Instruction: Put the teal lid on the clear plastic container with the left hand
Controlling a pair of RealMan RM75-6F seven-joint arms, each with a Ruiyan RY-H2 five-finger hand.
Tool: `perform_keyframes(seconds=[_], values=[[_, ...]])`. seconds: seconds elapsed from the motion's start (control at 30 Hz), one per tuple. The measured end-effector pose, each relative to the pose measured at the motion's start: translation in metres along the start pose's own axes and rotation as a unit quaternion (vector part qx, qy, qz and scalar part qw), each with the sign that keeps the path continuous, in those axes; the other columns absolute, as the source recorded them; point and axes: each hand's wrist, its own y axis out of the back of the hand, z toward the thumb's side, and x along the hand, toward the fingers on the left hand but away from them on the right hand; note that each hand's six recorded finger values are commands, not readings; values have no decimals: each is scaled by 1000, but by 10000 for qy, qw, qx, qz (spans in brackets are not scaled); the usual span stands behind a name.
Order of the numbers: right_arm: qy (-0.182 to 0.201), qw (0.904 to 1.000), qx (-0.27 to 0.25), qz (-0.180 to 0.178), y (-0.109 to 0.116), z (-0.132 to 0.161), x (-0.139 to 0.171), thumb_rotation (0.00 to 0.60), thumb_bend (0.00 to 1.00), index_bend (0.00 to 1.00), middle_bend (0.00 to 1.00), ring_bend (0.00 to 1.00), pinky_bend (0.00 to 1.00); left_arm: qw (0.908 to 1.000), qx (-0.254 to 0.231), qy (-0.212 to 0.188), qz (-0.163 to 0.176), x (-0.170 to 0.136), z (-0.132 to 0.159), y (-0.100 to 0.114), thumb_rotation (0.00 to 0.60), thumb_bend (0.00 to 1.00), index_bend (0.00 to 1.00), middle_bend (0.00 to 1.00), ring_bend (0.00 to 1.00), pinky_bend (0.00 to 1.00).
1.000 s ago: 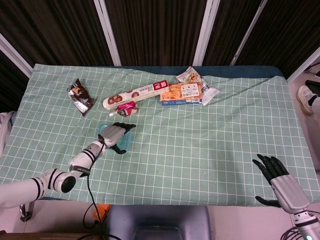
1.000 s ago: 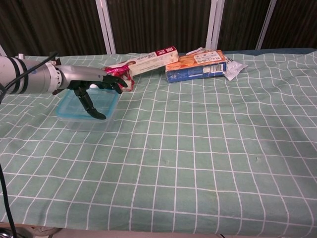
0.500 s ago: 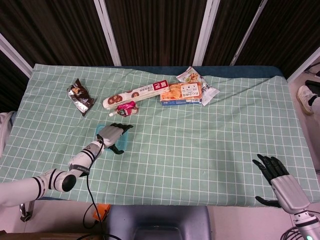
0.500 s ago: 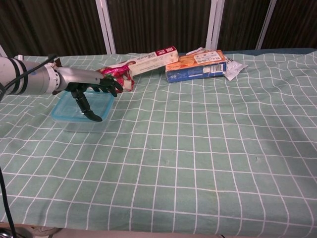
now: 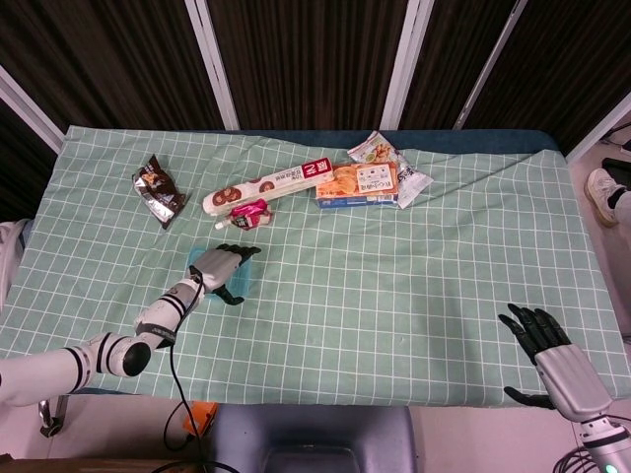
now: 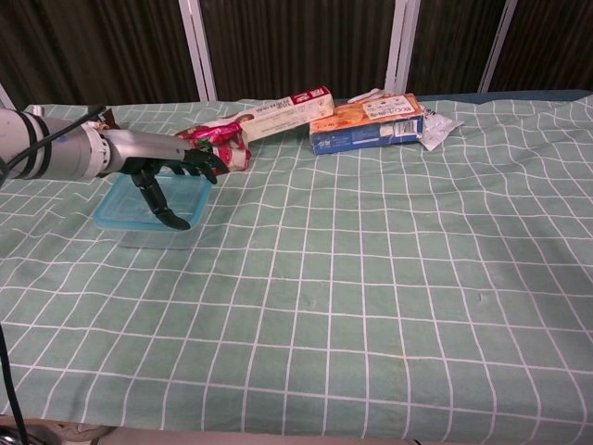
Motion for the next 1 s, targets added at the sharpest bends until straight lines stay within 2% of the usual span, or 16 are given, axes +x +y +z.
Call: perform_keyframes(seconds=[0.13,0.2,0.27,0.33,0.43,1.0], values=[[0,10000,-1,2,0,0,0,600,186,0,64,0,0,9999,-148,-19,-49,-1,0,0,600,299,0,338,260,274],[0,10000,-2,1,0,0,0,600,186,0,69,0,0,9997,-222,-21,-87,-2,-1,0,600,284,0,196,121,169],[0,10000,-5,0,0,0,0,600,186,3,74,0,0,9995,-282,-1,-119,-2,-3,0,600,274,0,98,32,115],[-1,10000,-6,0,0,0,0,600,185,7,77,0,0,9994,-326,15,-111,-2,-4,0,600,265,0,30,0,82],[-2,10000,-4,2,0,0,0,600,185,12,80,0,0,9993,-365,12,-70,-2,-4,1,600,255,0,0,0,64],[0,10000,-23,-19,1,-1,1,600,185,27,91,0,0,9994,-351,-1,-23,-8,-4,2,600,209,0,0,0,38]])
